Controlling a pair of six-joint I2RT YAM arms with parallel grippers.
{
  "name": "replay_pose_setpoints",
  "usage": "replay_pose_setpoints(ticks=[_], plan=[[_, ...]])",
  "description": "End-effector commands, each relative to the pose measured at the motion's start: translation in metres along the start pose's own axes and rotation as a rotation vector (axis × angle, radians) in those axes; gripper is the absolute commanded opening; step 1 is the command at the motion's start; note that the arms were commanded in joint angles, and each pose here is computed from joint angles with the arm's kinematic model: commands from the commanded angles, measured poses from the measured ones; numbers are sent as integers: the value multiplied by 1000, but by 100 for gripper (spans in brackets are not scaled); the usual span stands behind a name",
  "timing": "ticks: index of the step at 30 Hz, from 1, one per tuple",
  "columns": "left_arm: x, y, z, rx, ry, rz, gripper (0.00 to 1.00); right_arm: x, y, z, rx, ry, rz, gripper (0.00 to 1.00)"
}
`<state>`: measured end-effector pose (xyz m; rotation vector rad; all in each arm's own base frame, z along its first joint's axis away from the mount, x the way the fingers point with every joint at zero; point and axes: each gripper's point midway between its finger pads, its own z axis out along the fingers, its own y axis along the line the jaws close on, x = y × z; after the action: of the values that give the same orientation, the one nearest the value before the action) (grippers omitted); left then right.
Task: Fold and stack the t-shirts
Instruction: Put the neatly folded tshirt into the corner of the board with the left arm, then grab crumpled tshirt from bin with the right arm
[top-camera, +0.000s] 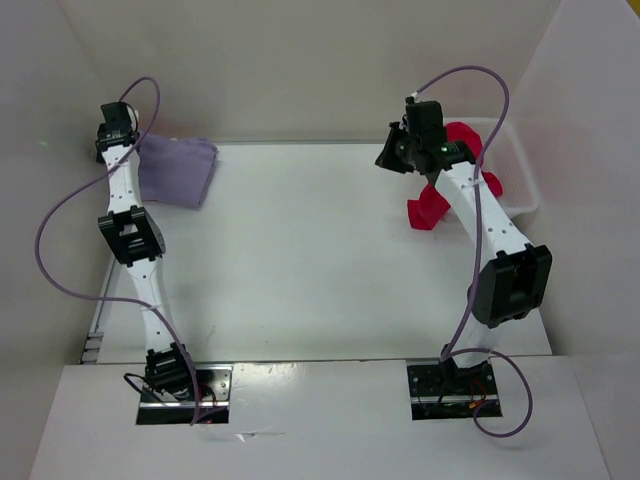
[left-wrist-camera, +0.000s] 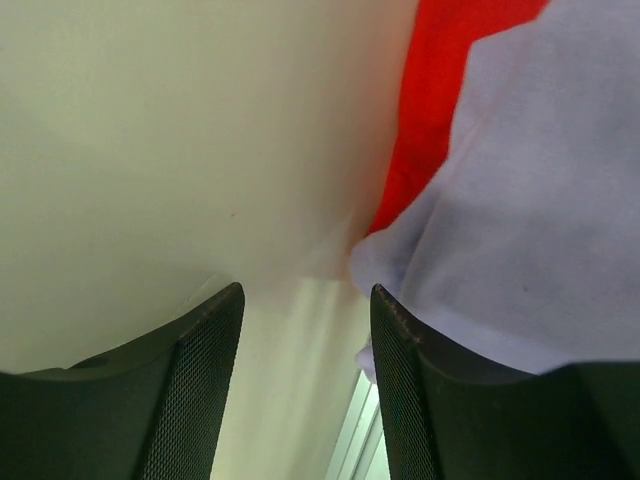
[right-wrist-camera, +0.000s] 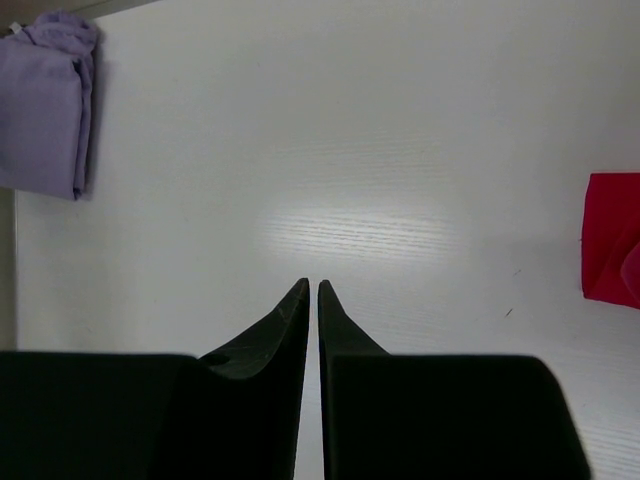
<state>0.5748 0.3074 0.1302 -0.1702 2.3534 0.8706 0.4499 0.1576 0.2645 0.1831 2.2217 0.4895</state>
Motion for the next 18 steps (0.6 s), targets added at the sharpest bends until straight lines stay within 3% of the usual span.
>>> replay_pose_setpoints(ticks=[1,3,5,6,8,9,10,11,12,14,16,18], plan=[[-12,17,-11,-55,-27,-29,61,-14,10,-8,-18,-32,-17,13],[-17,16,-25,0,-36,-33,63,-20,6,-14,9,-56,-28,18],[-34,21,-50,58,-87,-42,65,-25,0,-19,55,-70,-36,33],[-40,20,-63,103,-104,-52,66,-32,-8,-25,90,-94,-30,36],[-72,7,-107,304,-236,-70,71,-47,-27,-35,125,-121,-1,45],[-78,-3,-128,409,-270,-71,71,-56,-47,-38,166,-141,24,56],[-95,-26,-159,603,-362,-69,73,-66,-54,-46,185,-172,35,61],[-106,-21,-192,682,-429,-79,74,-67,-66,-48,218,-172,37,65],[-110,-27,-213,766,-468,-71,74,-75,-73,-52,238,-192,36,77],[-120,-40,-274,997,-576,-56,76,-82,-102,-56,312,-189,38,85],[-114,-46,-303,1140,-585,-82,77,-73,-141,-42,409,-121,61,87],[-110,-54,-309,1178,-552,-105,77,-67,-167,-26,471,-82,82,92]])
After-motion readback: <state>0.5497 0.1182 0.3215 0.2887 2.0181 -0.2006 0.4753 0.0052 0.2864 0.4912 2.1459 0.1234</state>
